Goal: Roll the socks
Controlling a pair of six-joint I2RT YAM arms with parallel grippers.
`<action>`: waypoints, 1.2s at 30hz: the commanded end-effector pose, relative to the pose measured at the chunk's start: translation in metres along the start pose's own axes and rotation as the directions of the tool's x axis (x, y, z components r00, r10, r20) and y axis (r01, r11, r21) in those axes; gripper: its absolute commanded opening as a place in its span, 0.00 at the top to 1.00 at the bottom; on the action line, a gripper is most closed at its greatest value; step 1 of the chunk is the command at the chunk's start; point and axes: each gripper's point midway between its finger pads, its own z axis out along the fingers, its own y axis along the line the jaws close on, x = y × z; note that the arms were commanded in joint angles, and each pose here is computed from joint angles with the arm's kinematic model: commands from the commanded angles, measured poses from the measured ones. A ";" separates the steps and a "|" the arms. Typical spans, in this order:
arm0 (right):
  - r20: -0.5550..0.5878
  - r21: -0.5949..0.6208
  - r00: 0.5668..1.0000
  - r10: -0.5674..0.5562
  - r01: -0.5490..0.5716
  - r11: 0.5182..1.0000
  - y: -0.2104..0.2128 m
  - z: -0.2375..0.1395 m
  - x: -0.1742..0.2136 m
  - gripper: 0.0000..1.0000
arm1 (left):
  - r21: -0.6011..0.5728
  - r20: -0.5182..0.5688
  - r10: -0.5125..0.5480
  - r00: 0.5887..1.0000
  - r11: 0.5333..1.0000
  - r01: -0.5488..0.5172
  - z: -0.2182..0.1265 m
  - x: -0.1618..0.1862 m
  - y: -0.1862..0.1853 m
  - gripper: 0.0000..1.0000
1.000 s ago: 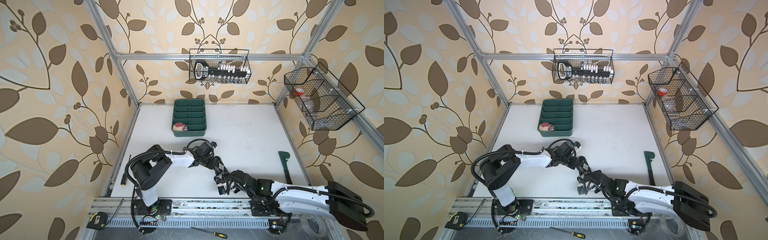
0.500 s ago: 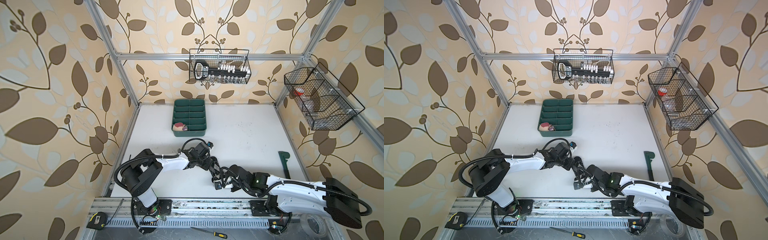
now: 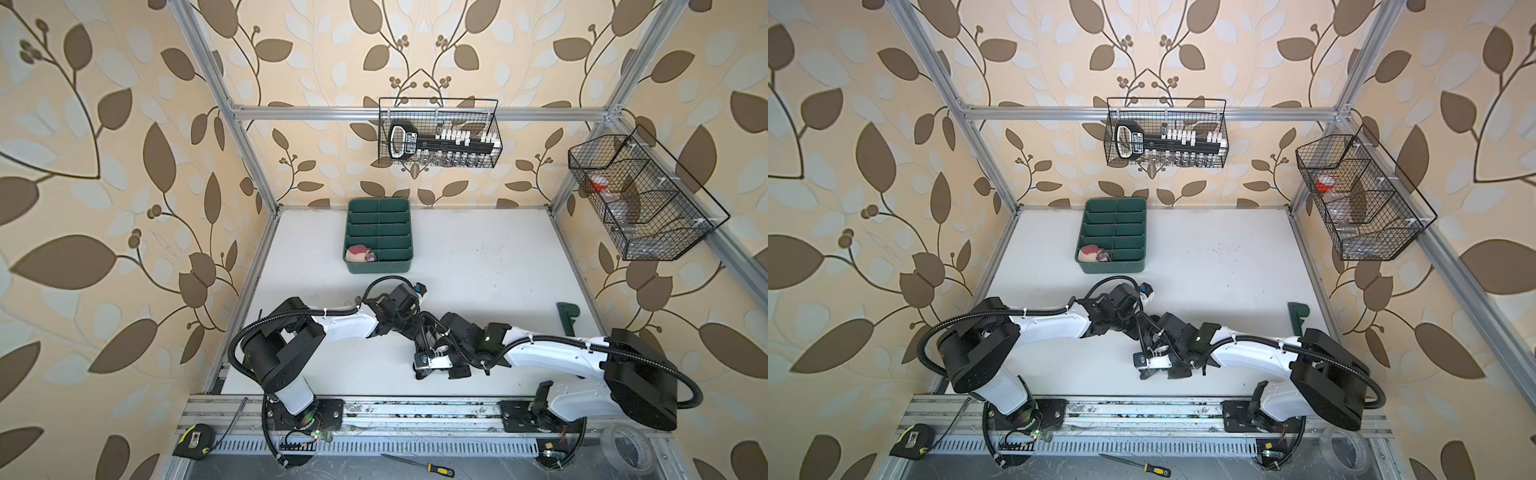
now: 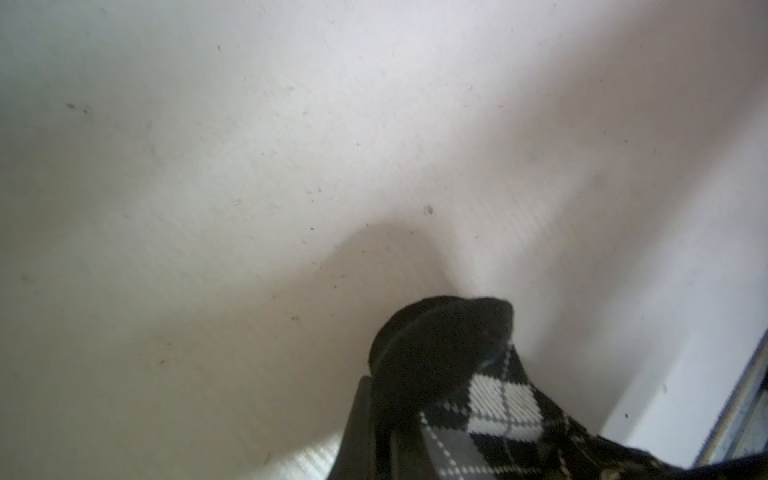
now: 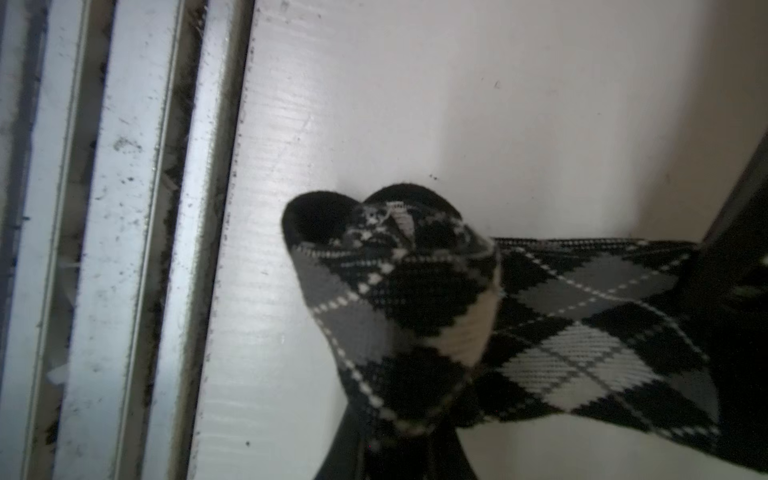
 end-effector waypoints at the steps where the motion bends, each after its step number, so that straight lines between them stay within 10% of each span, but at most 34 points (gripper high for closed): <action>1: -0.108 -0.268 0.992 0.062 -0.089 0.959 0.058 0.007 0.030 1.00 | -0.105 0.134 -0.028 0.991 0.994 0.042 -0.010 -0.031 0.027 0.83; 13: -0.182 -0.317 0.977 0.114 -0.168 0.933 0.049 0.017 0.030 1.00 | -0.154 0.306 0.027 0.952 0.988 0.022 -0.073 -0.090 0.042 0.33; 23: -0.236 -0.332 0.951 0.198 -0.271 0.904 0.032 0.025 0.030 1.00 | -0.299 0.539 0.409 0.736 0.910 -0.286 -0.243 -0.137 0.011 0.12; 31: -0.286 -0.376 0.926 0.248 -0.346 0.860 0.024 0.037 0.023 1.00 | -0.248 0.630 0.665 0.400 0.661 -0.708 -0.318 -0.074 -0.069 0.03; 36: -0.348 -0.384 0.891 0.293 -0.420 0.822 0.017 0.046 0.026 1.00 | -0.205 0.533 0.779 0.330 0.498 -0.843 -0.302 -0.033 -0.081 0.06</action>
